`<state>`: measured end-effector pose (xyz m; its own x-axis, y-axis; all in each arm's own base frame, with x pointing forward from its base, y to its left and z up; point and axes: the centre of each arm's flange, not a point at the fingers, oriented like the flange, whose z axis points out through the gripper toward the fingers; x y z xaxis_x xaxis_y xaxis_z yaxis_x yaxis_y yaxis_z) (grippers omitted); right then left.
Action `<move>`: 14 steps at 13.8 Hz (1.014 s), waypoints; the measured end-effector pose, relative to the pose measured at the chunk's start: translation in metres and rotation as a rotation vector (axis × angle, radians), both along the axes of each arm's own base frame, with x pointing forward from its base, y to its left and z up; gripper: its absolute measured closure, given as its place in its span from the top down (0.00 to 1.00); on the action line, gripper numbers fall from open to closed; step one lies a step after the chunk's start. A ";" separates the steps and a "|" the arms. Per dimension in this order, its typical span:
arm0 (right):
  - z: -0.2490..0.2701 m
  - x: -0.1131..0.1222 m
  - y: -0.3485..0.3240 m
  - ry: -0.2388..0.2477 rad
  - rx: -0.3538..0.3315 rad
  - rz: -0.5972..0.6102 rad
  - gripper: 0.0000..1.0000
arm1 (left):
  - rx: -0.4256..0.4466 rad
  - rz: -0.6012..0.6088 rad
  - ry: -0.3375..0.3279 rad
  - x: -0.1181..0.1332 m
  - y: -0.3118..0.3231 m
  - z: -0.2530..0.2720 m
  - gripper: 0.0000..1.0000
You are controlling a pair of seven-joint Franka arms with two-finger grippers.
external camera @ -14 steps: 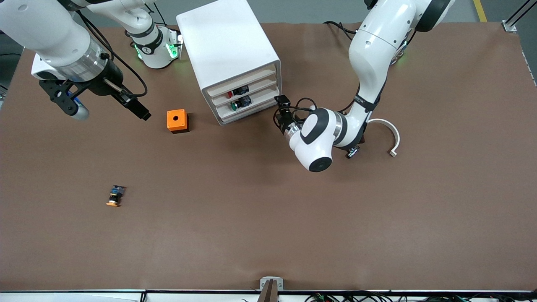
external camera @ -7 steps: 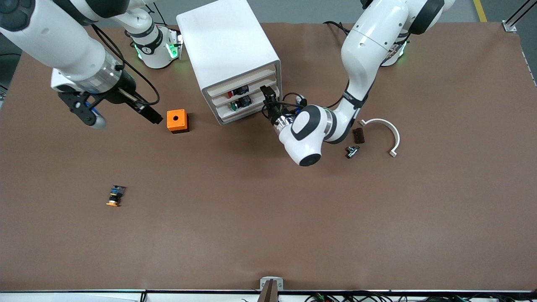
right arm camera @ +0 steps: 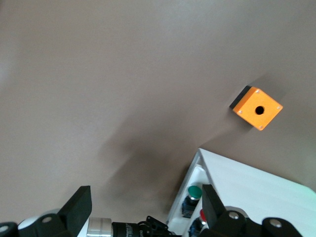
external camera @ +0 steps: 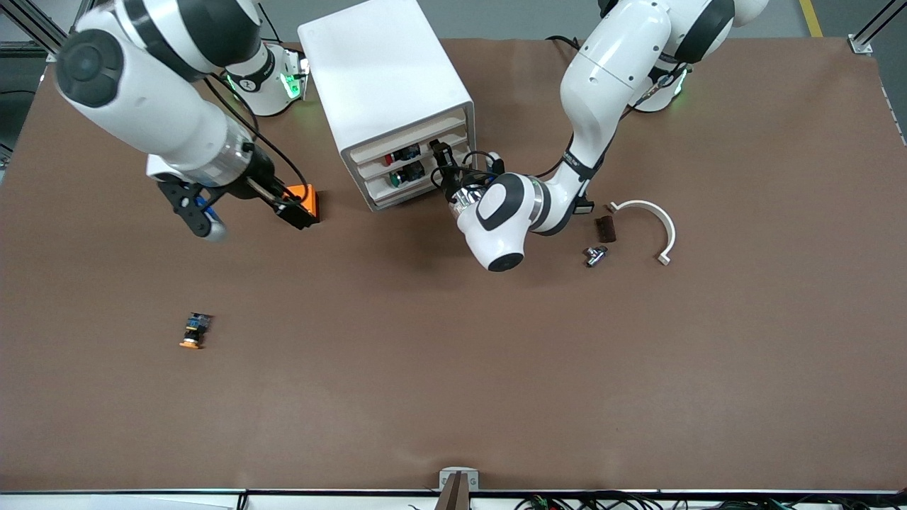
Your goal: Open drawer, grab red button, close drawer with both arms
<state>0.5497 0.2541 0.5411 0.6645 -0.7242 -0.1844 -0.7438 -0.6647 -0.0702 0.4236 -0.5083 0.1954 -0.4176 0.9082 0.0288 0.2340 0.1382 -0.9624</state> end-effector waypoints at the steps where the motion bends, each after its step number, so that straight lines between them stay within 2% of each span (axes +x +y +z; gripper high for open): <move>1: -0.002 0.001 0.008 -0.014 0.006 -0.012 1.00 | 0.000 0.011 -0.005 0.006 0.004 0.001 0.14; 4: -0.003 0.002 0.029 -0.052 0.028 -0.074 1.00 | -0.001 0.081 -0.040 0.049 0.034 0.008 0.14; 8: -0.021 -0.011 0.069 -0.026 0.020 -0.048 1.00 | -0.045 0.176 -0.123 0.113 0.086 0.025 0.14; 11: -0.042 -0.020 0.097 0.002 0.007 -0.068 1.00 | -0.090 0.215 -0.168 0.136 0.113 0.026 0.14; 14: -0.064 -0.028 0.131 0.006 0.009 -0.103 1.00 | -0.111 0.227 -0.200 0.141 0.115 0.026 0.17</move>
